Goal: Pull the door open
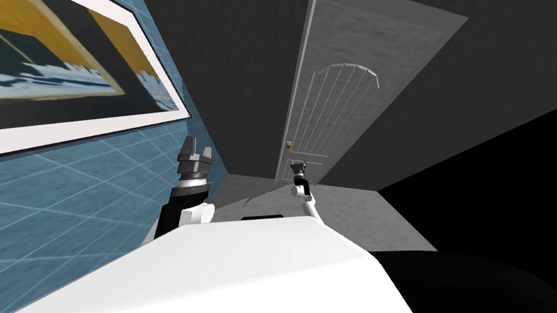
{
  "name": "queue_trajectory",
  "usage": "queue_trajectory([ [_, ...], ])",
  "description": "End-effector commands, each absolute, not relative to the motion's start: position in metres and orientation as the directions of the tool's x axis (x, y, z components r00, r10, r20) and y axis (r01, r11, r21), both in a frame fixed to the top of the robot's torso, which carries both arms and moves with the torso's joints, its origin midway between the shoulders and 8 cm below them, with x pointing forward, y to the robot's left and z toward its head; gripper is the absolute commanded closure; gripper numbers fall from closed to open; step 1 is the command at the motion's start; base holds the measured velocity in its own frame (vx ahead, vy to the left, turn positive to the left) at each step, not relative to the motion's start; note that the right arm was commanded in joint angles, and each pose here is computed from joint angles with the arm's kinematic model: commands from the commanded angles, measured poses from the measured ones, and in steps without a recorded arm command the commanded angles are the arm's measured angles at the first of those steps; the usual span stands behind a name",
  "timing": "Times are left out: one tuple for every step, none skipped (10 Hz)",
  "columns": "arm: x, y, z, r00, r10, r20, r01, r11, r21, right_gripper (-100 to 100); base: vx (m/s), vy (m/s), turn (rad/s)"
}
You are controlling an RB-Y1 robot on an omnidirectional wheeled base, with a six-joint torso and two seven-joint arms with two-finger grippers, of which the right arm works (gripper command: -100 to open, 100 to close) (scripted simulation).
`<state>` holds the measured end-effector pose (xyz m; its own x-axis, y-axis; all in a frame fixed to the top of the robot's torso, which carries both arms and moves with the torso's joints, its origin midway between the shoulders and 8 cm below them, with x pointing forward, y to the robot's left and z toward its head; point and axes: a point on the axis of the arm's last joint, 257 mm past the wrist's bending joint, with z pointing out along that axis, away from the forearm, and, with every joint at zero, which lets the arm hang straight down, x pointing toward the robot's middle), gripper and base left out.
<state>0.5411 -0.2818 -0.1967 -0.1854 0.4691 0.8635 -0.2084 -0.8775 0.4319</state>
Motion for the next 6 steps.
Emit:
queue_trajectory([
  [0.544,-0.283,-0.203,-0.177,0.451,0.875,-0.202,-0.887,0.416,-100,0.06,-0.003,0.021],
  [0.548,-0.285,-0.21,-0.167,0.424,0.89,-0.195,-0.899,0.391,-100,0.064,0.008,0.026],
  [0.552,-0.288,-0.216,-0.156,0.396,0.905,-0.189,-0.911,0.367,-100,0.079,0.013,0.06],
  [0.556,-0.29,-0.22,-0.15,0.368,0.918,-0.185,-0.922,0.34,-100,0.087,0.01,0.06],
  [0.56,-0.292,-0.226,-0.139,0.342,0.929,-0.181,-0.931,0.316,-100,0.094,-0.011,0.064],
  [0.563,-0.295,-0.233,-0.127,0.317,0.94,-0.178,-0.94,0.293,-100,0.095,-0.024,0.06],
])
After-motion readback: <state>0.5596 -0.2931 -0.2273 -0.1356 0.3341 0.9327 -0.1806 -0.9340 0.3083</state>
